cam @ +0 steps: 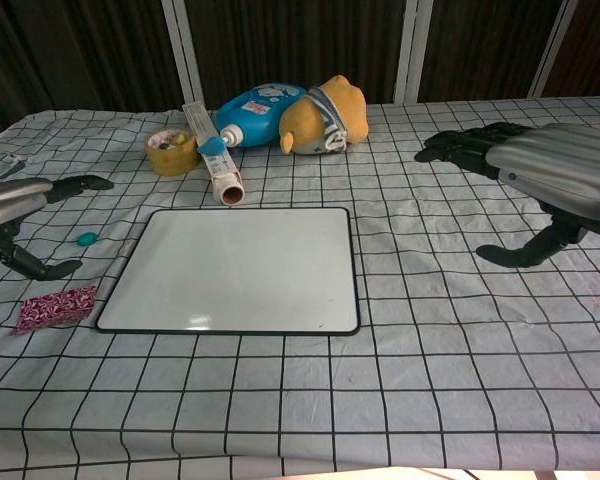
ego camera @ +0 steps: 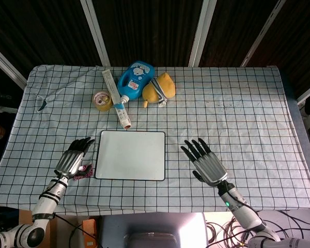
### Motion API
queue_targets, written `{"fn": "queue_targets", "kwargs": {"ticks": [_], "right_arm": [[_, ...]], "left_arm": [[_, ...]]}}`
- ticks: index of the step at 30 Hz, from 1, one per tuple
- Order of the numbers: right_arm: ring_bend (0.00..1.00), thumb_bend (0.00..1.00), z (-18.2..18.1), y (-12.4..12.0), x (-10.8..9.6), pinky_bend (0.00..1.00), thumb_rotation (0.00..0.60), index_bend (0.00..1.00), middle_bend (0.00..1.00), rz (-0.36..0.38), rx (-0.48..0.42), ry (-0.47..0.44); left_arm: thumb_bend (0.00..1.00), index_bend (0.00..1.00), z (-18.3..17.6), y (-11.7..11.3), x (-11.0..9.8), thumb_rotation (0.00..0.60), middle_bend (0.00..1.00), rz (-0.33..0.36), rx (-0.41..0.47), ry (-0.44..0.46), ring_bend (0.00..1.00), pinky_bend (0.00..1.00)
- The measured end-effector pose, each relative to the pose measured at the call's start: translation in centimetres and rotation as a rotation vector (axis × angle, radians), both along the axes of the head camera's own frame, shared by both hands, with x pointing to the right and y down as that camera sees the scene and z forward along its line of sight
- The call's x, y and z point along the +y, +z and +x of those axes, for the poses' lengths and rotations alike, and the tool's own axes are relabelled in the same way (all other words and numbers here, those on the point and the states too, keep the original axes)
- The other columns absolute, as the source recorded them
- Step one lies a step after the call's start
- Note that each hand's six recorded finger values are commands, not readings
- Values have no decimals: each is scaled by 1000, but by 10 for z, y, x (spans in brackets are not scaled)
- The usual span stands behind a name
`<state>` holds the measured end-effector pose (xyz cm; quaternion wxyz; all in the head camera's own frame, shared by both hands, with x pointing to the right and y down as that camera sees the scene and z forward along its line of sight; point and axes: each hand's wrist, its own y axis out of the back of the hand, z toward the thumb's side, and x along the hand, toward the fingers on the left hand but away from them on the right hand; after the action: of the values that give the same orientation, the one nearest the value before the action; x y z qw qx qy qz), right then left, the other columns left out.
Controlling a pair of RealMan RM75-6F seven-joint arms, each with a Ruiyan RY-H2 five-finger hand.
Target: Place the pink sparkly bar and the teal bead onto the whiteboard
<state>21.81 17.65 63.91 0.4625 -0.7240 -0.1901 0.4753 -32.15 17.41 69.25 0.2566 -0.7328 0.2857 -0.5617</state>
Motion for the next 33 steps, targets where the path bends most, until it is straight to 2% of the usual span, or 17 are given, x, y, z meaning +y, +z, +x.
{"fn": "queue_targets", "kwargs": {"ticks": [9,16,23,33], "right_arm": [[0,255,4,-5,3,28,600,0,0,1,-13,-3],[0,255,12,0,10,28,600,0,0,-42,16,2],[0,255,12,-2,13,28,600,0,0,-50,17,-1],[0,254,16,-4,17,28,600,0,0,-80,25,-4]], "left_arm": [[361,0,-5,-11,15,600,0,-63,18,1,0,0],[358,0,-9,-13,40,600,0,-252,8,11,0,0],[354,2,-14,-9,39,600,0,-234,-57,19,0,0],[334,67,-30,15,43,600,0,-241,-153,2,0,0]]}}
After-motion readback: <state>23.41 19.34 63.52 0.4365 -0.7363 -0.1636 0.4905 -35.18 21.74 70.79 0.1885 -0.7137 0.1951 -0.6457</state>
